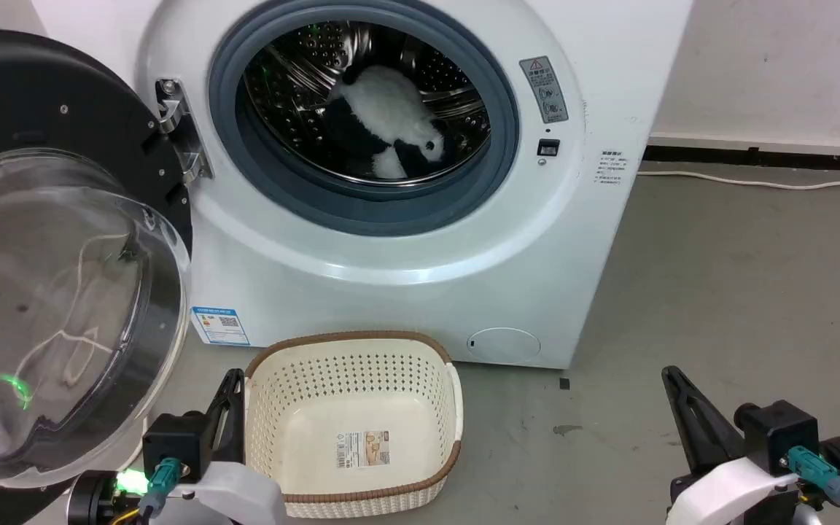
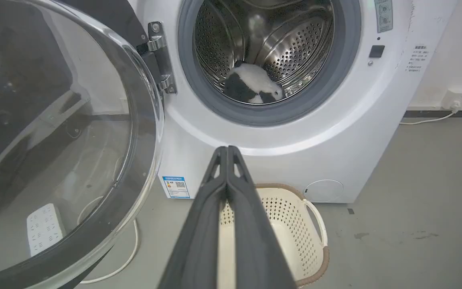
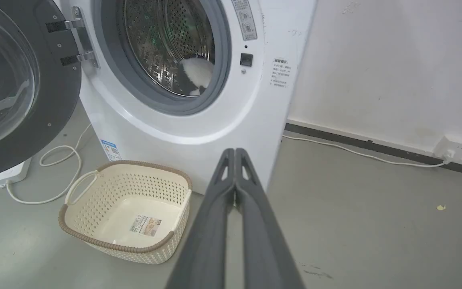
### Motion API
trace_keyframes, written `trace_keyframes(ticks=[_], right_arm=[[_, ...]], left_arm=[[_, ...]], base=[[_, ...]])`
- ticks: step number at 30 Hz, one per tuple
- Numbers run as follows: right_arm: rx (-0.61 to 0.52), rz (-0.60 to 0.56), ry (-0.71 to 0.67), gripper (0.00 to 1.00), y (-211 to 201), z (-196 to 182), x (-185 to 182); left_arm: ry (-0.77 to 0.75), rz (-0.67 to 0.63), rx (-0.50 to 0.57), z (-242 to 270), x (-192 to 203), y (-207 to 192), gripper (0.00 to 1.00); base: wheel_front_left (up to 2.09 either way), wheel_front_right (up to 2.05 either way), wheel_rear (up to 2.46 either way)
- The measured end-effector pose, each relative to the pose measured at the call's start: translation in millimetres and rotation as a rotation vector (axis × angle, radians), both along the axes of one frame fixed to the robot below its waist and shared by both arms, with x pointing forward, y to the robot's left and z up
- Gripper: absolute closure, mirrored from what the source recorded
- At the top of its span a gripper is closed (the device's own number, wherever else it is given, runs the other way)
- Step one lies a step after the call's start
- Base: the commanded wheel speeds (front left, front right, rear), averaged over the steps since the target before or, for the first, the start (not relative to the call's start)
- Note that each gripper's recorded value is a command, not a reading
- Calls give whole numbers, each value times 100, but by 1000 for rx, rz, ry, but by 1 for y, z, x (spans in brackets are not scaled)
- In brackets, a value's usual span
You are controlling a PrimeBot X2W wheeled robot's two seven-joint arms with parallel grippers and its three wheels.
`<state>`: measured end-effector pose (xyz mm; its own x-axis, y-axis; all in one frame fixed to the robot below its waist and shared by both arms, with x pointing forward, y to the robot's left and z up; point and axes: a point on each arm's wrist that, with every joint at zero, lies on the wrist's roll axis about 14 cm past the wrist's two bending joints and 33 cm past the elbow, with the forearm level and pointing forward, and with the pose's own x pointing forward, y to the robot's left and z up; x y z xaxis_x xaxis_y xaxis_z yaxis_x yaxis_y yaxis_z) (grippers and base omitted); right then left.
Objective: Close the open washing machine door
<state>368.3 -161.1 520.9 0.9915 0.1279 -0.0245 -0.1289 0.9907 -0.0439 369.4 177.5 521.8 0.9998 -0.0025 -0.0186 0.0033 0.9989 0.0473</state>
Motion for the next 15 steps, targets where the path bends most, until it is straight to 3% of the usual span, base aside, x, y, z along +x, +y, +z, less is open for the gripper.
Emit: trace_keyframes(ticks=[15], right_arm=[[0,0,0,100,0,0,0]], left_arm=[[0,0,0,0,0,0,100]], base=[[0,0,0]])
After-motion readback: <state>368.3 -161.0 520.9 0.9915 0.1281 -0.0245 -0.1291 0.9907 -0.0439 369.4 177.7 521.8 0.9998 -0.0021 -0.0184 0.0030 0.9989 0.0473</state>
